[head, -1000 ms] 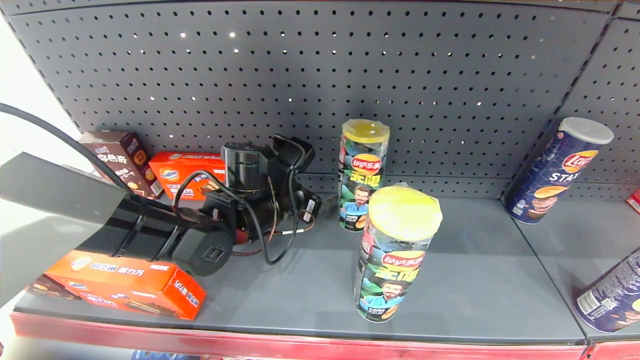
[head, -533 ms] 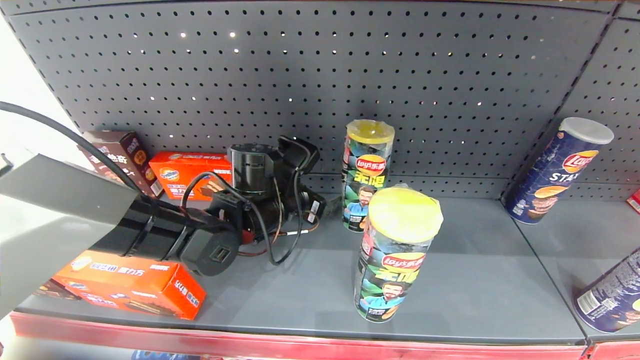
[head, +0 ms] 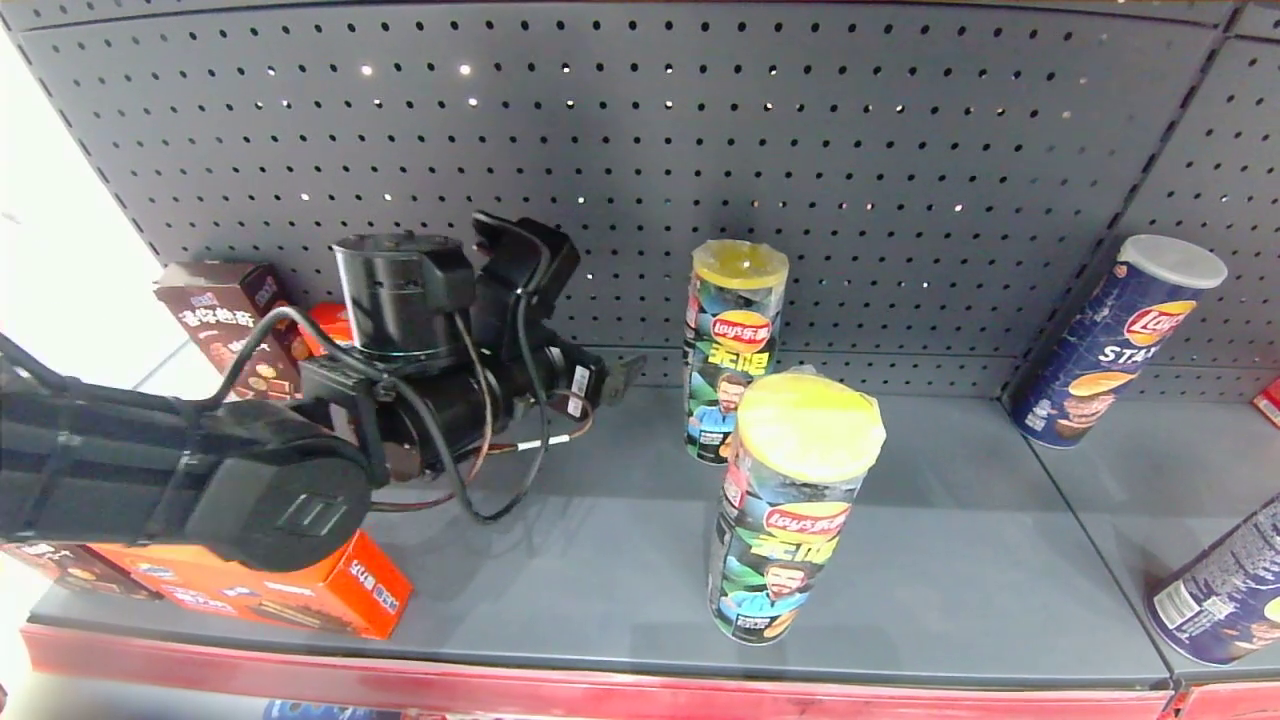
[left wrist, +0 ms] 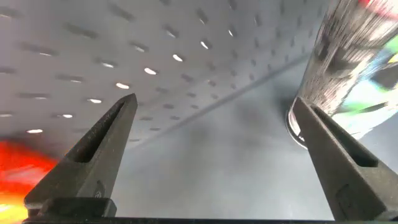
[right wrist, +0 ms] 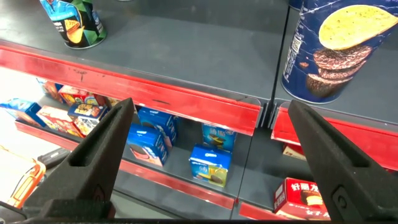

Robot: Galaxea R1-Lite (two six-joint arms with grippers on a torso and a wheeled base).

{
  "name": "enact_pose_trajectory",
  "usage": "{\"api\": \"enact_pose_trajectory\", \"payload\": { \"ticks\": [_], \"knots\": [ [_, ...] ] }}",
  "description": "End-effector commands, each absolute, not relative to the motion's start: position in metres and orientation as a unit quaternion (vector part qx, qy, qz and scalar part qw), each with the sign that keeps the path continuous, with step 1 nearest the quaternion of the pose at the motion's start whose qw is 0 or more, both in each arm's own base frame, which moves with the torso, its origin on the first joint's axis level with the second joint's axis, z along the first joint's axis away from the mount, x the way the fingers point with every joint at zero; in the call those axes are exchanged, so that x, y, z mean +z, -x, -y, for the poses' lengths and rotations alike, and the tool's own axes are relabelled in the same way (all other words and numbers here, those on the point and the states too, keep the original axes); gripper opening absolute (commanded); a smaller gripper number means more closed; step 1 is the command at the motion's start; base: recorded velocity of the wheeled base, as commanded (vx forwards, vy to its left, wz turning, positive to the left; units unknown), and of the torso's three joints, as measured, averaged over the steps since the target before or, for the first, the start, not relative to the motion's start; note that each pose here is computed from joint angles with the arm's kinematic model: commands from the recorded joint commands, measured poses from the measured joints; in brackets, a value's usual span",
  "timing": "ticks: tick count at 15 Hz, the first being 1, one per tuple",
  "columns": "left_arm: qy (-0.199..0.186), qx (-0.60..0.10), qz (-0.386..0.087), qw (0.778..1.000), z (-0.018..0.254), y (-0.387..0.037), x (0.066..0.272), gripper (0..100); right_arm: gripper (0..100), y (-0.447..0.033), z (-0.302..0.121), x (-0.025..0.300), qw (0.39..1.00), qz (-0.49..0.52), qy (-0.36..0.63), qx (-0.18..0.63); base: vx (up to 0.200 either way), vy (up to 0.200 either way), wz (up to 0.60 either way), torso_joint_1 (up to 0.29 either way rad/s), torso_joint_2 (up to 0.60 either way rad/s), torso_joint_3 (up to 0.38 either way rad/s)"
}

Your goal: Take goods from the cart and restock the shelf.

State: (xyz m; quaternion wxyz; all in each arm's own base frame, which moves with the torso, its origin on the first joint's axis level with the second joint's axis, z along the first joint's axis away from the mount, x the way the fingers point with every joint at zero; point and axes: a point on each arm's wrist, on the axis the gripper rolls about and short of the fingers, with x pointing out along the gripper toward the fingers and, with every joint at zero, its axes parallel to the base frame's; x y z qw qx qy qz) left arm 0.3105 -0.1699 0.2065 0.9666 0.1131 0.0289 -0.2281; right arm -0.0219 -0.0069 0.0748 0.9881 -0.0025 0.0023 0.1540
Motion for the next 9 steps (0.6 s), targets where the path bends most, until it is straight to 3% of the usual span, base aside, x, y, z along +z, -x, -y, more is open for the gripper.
{"api": "enact_pose_trajectory", "payload": {
  "ticks": [1,5,9],
  "knots": [
    [-0.103,-0.22,0.007,0.97,0.149,-0.277,0.236,100,100,0.022,0.007,0.075,0.988,-0.002,0.003,0.154,0.0,0.0,0.0,0.0,0.0,0.0],
    [-0.105,-0.207,0.004,0.973,0.128,-0.237,0.236,100,100,0.022,0.007,0.075,0.988,-0.002,0.004,0.157,0.0,0.0,0.0,0.0,0.0,0.0],
    [-0.114,-0.187,0.002,0.976,0.116,-0.228,0.232,100,100,0.021,0.007,0.076,0.987,-0.01,0.01,0.16,0.0,0.0,0.0,0.0,0.0,0.0]
  ]
}}
